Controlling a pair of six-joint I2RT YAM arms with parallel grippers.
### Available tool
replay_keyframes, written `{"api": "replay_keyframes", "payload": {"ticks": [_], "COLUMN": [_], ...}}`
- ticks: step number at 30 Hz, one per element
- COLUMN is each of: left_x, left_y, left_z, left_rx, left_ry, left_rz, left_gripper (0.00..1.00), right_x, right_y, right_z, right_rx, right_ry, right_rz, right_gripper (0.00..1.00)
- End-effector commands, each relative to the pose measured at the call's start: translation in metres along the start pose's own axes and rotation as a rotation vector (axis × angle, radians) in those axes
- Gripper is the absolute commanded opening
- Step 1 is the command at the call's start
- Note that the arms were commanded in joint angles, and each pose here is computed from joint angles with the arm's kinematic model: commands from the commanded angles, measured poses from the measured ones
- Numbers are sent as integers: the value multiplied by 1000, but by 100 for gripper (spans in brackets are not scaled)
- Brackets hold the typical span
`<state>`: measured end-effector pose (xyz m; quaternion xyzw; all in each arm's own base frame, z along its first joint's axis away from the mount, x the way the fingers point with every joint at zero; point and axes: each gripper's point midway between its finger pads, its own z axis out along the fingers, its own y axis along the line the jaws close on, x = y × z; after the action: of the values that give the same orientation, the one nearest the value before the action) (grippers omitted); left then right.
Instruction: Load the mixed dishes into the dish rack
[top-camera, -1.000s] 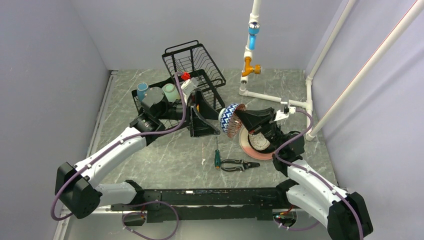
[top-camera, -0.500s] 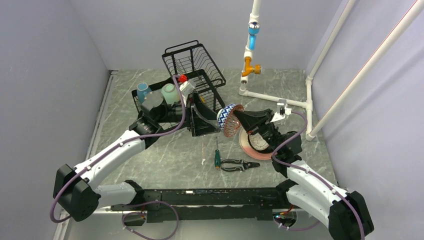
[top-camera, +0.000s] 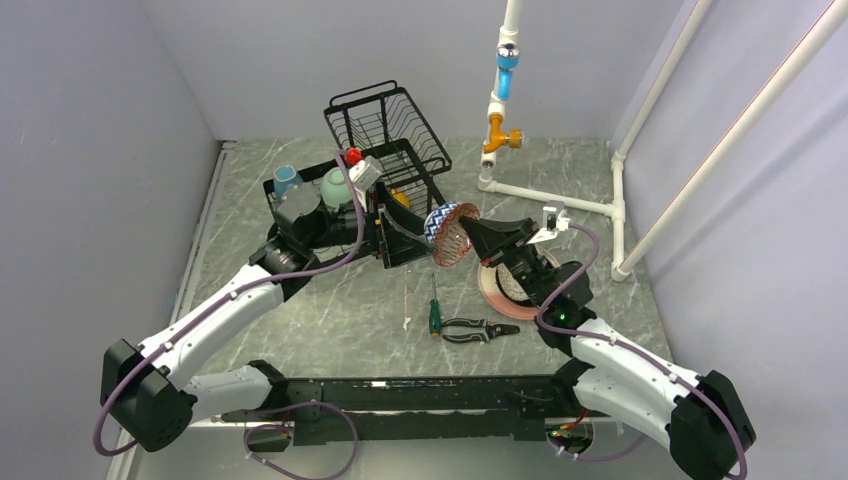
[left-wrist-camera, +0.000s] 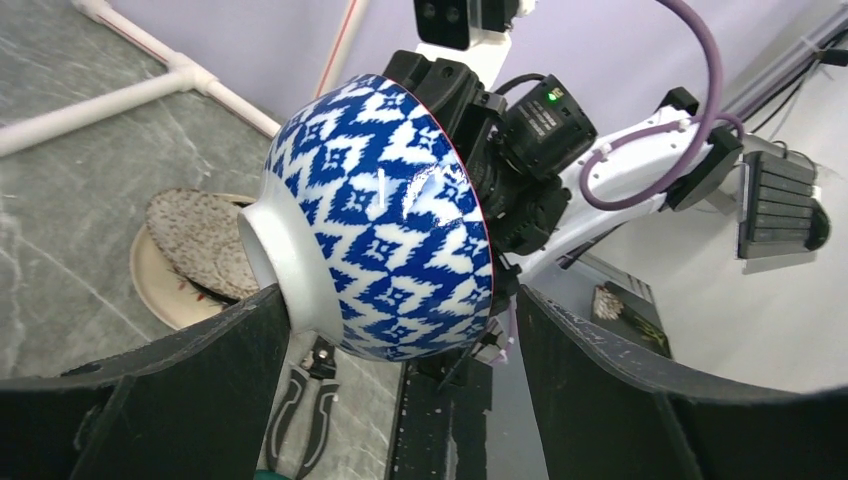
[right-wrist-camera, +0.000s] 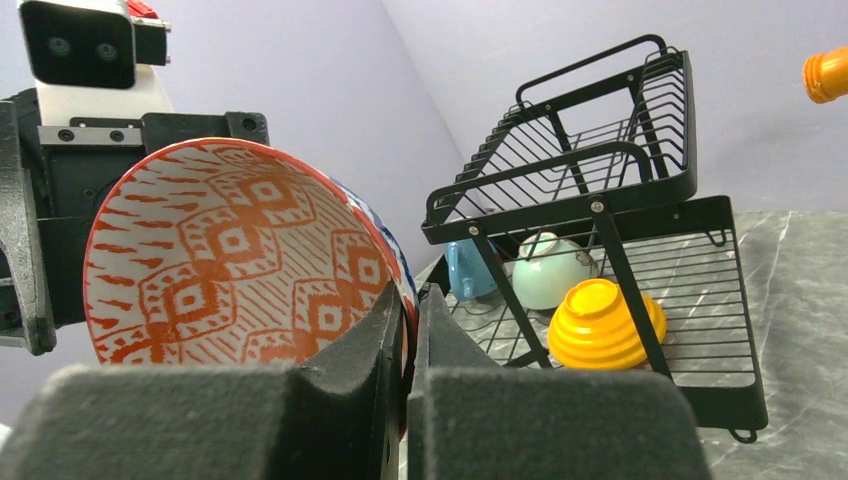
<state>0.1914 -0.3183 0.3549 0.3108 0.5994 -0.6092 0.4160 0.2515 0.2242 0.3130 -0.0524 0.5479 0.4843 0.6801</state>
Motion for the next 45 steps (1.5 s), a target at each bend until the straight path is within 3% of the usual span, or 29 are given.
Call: {"api": "replay_keyframes", "payload": {"ticks": [1,15,17,21,25,29,32,34,38,45], "left_x": [-23,-21,-22,-21,-24,-26,-25,-27,-33,-52], "left_y": [-36,-44,-44,-43,-42,-39,-31,-25,-20,-3], "left_z": [-4,-3,-4,-5,-8,-10,-11,-12,-18,-40], "left_rx": [96,174,183,193,184,153,97,52,-17,-224], "left_ry": [-60,-54,-55,-49,-56,-61,-52,-56,-98,-170], "left_rz": [146,116,120,131,169,209,225,240,276,397], "left_gripper": [84,80,71,45,8,0,0,0,0,0], "right_x": [22,24,25,27,29,27,24,24,20,12], "right_y": [-20,-27,-26,-24,-24,-28,-26,-26,-25,-14], "right_z": [5,7,8,9,11,12,12,12,10,9], "right_rx": [104,144,141,132,136,173,172,177,188,156], "right_ry": [77,71,77,83,103,112,122,130,122,120], "right_rz": [-74,-80,-79,-79,-81,-75,-76,-79,-76,-61], "right_gripper": [0,0,0,0,0,2,20,40,68,91]}}
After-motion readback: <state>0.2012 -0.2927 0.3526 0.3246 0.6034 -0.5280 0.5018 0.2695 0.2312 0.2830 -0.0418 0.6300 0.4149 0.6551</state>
